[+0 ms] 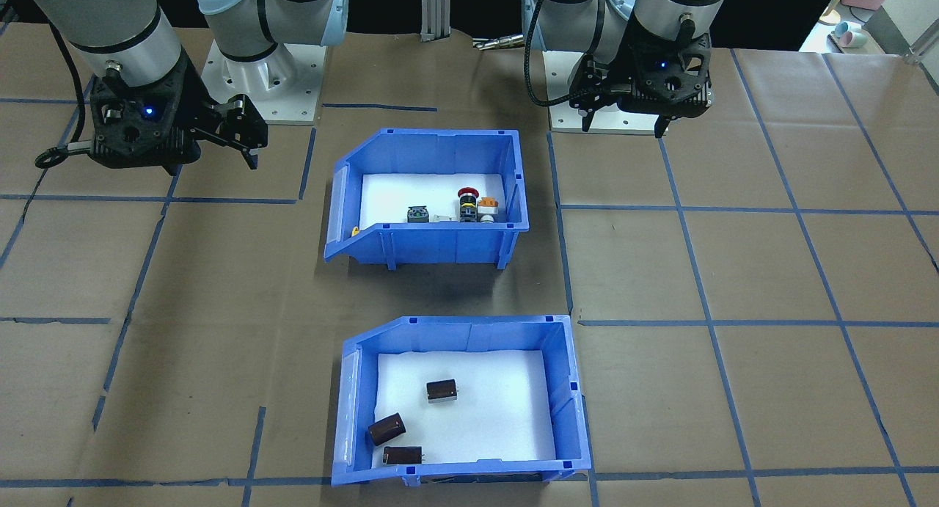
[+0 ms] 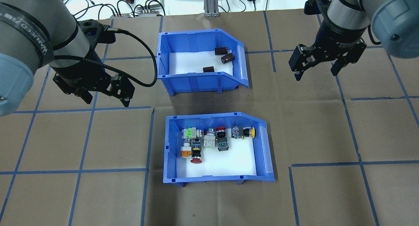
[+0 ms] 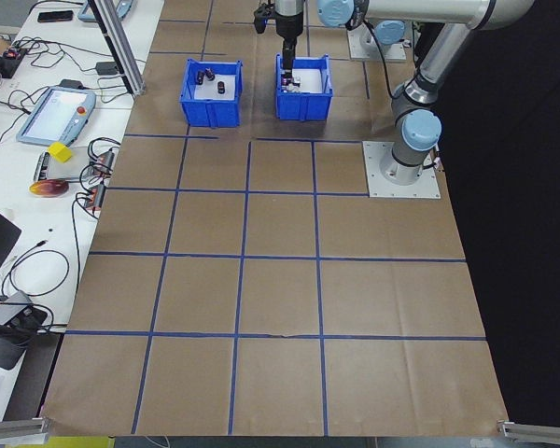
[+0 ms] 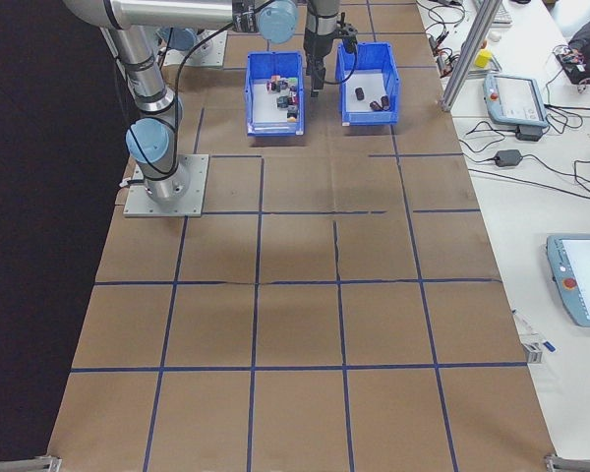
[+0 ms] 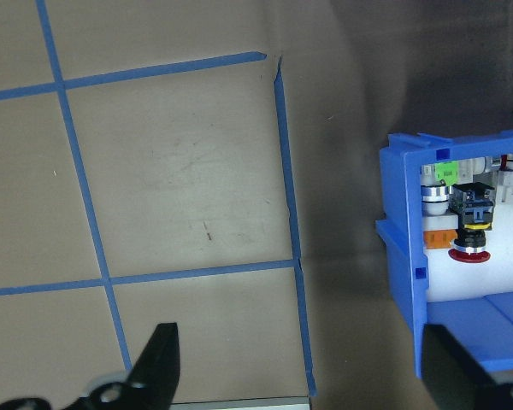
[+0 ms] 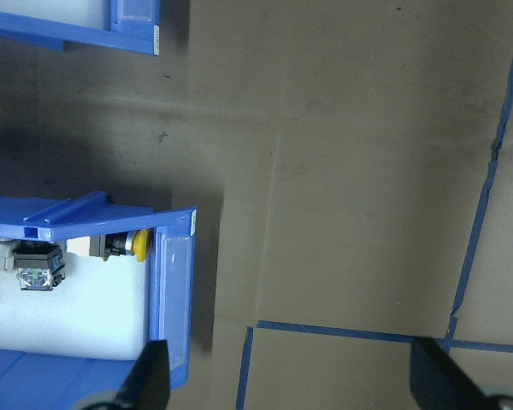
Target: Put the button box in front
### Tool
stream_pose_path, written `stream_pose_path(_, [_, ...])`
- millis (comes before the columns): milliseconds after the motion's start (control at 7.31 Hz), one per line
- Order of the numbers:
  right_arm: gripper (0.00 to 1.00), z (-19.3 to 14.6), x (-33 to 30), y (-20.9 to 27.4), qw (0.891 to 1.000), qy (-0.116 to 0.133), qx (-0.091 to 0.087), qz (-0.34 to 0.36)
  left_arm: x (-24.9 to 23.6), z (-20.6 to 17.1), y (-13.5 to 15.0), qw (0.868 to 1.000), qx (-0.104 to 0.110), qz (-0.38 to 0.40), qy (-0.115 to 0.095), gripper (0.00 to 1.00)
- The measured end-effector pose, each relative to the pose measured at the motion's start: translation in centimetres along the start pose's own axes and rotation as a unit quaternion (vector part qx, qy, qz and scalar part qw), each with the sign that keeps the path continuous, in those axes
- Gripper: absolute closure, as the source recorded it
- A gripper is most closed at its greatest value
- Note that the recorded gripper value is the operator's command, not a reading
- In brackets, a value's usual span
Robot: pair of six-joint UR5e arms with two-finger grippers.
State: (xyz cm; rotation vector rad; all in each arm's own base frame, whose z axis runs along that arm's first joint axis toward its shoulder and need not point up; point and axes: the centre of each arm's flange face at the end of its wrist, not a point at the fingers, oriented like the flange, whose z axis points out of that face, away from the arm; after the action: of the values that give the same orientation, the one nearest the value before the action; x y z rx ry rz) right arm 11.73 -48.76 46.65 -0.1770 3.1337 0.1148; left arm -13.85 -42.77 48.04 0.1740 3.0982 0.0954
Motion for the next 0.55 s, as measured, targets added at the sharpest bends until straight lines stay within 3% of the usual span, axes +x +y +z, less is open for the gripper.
stream_pose_path(547, [0.0, -0.57, -0.14, 0.1, 1.0, 0.002, 0.003, 0.003, -0.46, -0.78, -0.1, 1.0, 0.007, -0.021, -0.005, 0.01])
